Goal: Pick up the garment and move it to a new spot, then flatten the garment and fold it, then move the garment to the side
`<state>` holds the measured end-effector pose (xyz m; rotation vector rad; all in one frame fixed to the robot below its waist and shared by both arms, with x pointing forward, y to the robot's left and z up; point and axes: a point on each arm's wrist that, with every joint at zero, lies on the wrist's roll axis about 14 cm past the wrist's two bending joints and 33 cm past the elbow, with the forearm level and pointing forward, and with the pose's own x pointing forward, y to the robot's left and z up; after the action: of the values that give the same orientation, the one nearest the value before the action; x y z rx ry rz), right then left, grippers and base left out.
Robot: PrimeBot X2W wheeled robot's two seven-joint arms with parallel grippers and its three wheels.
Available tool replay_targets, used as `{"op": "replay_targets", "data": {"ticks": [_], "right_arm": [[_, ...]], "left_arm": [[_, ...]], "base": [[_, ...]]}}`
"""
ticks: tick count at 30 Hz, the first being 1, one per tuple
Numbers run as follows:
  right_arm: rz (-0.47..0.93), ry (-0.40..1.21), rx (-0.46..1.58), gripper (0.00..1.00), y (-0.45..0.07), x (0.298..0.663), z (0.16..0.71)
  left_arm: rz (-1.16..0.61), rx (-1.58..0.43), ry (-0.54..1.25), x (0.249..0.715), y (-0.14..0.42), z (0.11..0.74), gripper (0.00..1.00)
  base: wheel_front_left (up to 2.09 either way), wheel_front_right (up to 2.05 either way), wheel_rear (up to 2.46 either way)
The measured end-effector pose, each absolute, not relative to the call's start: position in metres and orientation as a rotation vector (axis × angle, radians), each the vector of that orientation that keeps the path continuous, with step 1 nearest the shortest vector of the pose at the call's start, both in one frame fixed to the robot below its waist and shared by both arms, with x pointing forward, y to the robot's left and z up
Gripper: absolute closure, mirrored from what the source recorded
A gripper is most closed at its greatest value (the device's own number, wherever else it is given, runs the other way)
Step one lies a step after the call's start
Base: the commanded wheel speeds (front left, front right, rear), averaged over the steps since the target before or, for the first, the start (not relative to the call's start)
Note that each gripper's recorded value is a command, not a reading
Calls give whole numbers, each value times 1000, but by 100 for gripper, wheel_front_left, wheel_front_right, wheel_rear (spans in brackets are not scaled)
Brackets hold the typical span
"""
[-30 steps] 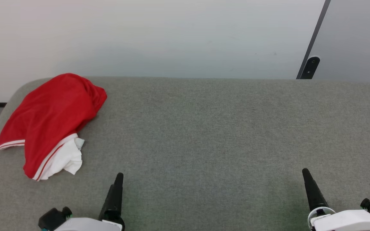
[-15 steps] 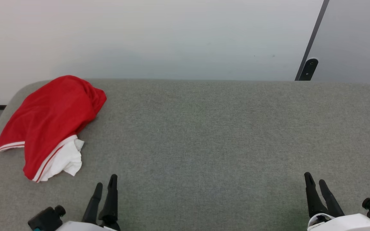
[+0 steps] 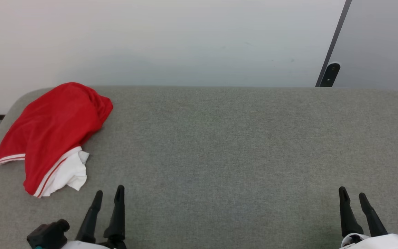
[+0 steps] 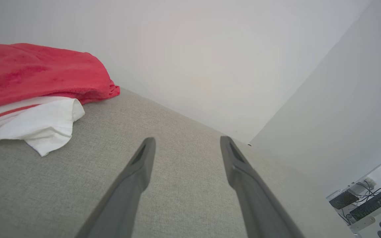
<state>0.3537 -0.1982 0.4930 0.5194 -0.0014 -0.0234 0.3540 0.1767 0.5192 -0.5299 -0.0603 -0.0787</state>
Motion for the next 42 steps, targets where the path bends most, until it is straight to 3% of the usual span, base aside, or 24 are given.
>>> {"op": "replay_targets", "data": {"ticks": [42], "right_arm": [[-6,-124,130,0,-207,346,522]], "left_arm": [[-187,-103,-236,341,154,562,0]], "base": [[0,0,0]]}}
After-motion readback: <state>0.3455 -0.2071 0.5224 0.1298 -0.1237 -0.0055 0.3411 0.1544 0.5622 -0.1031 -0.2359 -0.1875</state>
